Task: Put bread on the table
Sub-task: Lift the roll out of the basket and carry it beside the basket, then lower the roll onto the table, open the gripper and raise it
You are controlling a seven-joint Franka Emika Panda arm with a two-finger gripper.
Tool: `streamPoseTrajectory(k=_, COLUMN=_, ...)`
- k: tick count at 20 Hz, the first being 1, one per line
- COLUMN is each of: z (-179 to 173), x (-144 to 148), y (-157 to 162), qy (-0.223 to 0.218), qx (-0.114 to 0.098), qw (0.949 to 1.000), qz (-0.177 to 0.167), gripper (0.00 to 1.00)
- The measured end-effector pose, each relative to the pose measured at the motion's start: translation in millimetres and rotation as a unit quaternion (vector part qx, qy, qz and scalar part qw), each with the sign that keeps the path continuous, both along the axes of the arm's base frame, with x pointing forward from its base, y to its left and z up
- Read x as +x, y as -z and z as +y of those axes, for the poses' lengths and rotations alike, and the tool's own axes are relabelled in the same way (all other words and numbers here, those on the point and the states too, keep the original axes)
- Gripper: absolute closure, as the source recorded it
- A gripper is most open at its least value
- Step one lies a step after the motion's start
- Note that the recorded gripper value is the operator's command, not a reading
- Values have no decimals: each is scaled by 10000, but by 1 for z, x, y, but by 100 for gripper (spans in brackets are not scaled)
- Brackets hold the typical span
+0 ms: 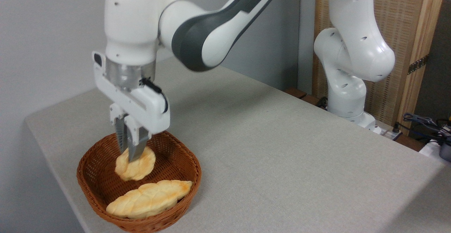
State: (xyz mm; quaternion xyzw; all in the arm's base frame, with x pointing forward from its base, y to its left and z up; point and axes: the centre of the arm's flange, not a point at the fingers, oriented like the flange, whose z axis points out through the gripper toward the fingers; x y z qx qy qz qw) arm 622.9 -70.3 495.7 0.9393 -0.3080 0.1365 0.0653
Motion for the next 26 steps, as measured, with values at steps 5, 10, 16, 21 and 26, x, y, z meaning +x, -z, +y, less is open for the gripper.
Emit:
streamPoseTrajectory(k=5, z=23, x=-36, y=-34, qy=44, qx=-63, qw=9977, qz=669, gripper=83)
streamPoseTrajectory(k=10, z=31, x=-77, y=-54, qy=325, qx=0, qw=9883, qz=1490, gripper=70)
streamPoseTrajectory(k=16, z=25, x=-90, y=-29, qy=602, qx=125, qw=9787, qz=1961, gripper=0)
streamPoseTrajectory(k=21, z=16, x=-94, y=-9, qy=835, qx=245, qw=9729, qz=2140, gripper=0)
streamPoseTrajectory(k=26, z=15, x=-94, y=-7, qy=911, qx=255, qw=9722, qz=2140, gripper=0)
